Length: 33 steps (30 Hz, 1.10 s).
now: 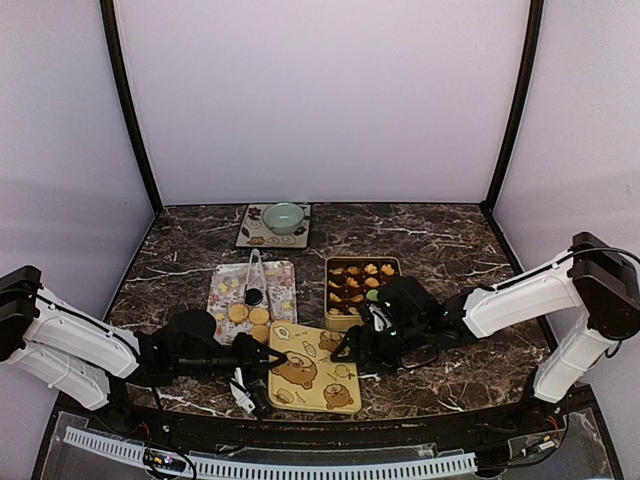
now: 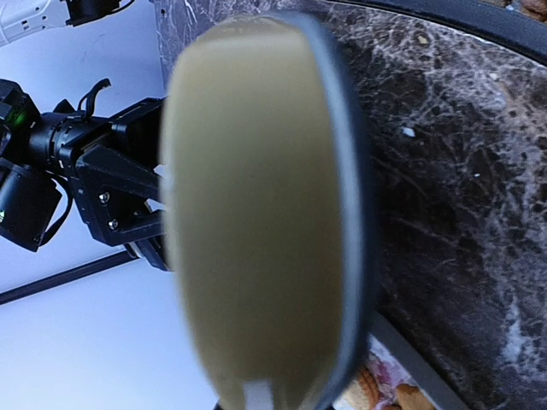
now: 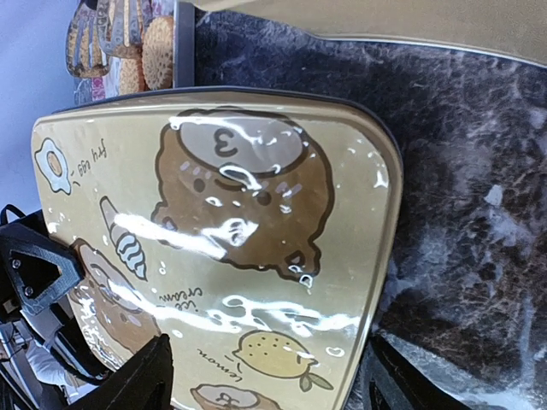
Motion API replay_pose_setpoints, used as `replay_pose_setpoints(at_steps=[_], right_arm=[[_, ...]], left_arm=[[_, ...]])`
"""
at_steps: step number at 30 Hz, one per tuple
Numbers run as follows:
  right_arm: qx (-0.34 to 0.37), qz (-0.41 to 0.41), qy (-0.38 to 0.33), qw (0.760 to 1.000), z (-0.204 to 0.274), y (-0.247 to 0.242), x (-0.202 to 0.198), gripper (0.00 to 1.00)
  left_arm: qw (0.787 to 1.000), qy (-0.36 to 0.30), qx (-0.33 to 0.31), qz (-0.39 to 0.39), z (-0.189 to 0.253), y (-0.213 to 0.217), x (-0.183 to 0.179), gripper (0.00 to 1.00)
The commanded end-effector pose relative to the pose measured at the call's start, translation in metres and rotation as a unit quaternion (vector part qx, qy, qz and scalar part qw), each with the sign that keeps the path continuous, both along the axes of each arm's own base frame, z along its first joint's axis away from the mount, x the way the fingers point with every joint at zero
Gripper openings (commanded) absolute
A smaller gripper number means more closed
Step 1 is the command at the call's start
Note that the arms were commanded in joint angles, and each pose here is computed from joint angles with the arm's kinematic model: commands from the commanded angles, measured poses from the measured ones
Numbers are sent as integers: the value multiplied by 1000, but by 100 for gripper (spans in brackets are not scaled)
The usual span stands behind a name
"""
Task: Pack the cookies
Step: Pick up the box lid from the corner of the board, then pass from the left arm to the right
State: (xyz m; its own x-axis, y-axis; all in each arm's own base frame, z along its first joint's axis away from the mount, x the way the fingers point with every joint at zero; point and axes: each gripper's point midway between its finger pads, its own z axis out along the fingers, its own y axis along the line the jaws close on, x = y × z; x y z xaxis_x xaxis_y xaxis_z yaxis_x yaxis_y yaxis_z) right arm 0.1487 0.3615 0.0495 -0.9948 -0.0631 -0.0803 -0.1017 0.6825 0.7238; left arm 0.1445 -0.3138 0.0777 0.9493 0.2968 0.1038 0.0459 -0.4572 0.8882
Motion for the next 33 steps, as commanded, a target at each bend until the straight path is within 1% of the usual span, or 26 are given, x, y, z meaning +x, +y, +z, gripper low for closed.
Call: replay_pose_setpoints(at_steps=[1, 4, 8, 12, 16, 19, 22, 28, 31, 33], right_arm=[[34, -10, -38, 999, 28, -3, 11, 77], [30, -24, -59, 998, 37, -15, 19, 80], [32, -52, -98, 993, 62, -33, 35, 86], [45, -76, -121, 989, 81, -52, 43, 89], [87, -84, -122, 985, 92, -63, 41, 90], [119, -70, -117, 983, 100, -63, 35, 90], [151, -54, -111, 981, 109, -59, 29, 89], [266, -23, -116, 957, 155, -43, 23, 86], [316, -18, -119, 941, 176, -41, 22, 82], [338, -18, -116, 934, 184, -42, 20, 76]], left_arm=[[999, -22, -33, 16, 27, -13, 12, 6], [998, -27, -44, 23, 40, -18, 17, 4], [997, -43, -64, 29, 61, -26, 24, 4], [993, -58, -92, 43, 90, -34, 33, 4], [988, -75, -125, 47, 120, -39, 38, 4], [984, -87, -146, 49, 141, -42, 40, 4], [980, -97, -165, 50, 160, -44, 41, 3], [976, -110, -183, 48, 179, -44, 41, 3], [974, -117, -186, 50, 184, -45, 43, 3], [974, -121, -186, 50, 185, -45, 44, 3]])
